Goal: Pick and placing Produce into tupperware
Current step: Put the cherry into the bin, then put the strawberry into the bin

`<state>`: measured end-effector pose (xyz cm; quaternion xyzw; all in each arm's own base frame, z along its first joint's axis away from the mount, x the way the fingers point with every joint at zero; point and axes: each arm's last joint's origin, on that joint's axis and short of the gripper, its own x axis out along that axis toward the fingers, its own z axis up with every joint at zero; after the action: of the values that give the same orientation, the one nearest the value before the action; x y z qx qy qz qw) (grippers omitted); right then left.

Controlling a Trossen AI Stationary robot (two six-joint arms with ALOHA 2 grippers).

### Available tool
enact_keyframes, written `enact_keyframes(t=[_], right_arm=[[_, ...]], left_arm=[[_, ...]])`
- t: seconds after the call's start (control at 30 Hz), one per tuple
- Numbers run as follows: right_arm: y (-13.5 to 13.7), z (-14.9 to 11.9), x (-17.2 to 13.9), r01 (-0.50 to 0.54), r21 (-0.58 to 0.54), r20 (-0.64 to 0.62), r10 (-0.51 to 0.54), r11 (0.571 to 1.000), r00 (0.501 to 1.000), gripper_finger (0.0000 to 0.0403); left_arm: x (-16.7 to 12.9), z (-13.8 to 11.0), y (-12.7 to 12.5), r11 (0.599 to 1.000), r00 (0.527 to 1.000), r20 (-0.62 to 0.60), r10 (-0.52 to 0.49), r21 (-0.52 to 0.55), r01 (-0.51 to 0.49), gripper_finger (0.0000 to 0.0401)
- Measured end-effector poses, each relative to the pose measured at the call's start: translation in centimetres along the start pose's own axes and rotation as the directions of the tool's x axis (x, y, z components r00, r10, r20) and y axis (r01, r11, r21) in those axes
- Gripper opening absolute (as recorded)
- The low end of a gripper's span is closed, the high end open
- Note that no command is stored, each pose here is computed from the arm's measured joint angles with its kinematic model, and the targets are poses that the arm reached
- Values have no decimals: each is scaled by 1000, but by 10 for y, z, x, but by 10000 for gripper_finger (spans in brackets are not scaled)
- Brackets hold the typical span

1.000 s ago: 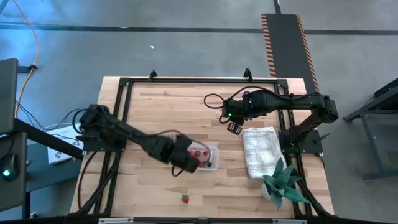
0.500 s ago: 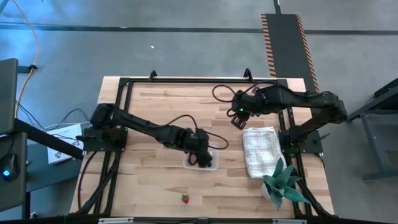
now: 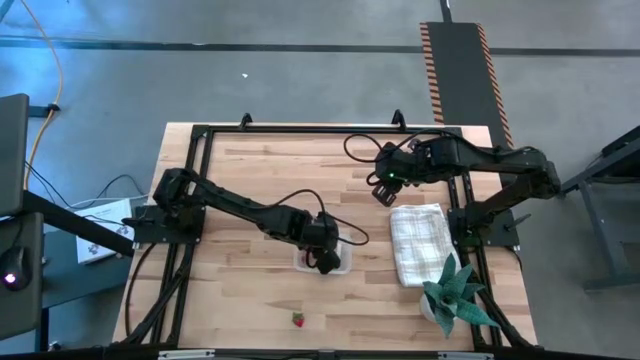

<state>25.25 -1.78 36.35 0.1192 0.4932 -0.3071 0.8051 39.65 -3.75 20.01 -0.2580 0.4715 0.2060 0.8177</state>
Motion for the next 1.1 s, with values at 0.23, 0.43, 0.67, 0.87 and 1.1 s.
enact_keyframes(t=[0.23, 0.43, 0.67, 0.87, 1.1], right_arm=[[0, 0, 0, 2, -2, -4, -2, 1000, 1000, 133], [0, 0, 0, 3, -2, -5, -3, 1000, 1000, 133], [-1, -1, 0, 7, -26, -14, -8, 1000, 1000, 133], [-1, -2, 0, 10, -65, -19, -11, 998, 1000, 133], [-1, -2, 0, 10, -118, -21, -13, 993, 1000, 133]], left_arm=[[0, -3, 1, 1000, 999, -51, -15, 26, 16, 70], [-5, -6, 1, 999, 993, -110, -37, 27, 41, 152], [-26, -24, -11, 997, 977, -208, -42, 53, 54, 195], [-37, -44, -27, 996, 961, -261, -89, -34, 83, 195], [-45, -68, -49, 973, 958, -262, -116, -222, 58, 195]])
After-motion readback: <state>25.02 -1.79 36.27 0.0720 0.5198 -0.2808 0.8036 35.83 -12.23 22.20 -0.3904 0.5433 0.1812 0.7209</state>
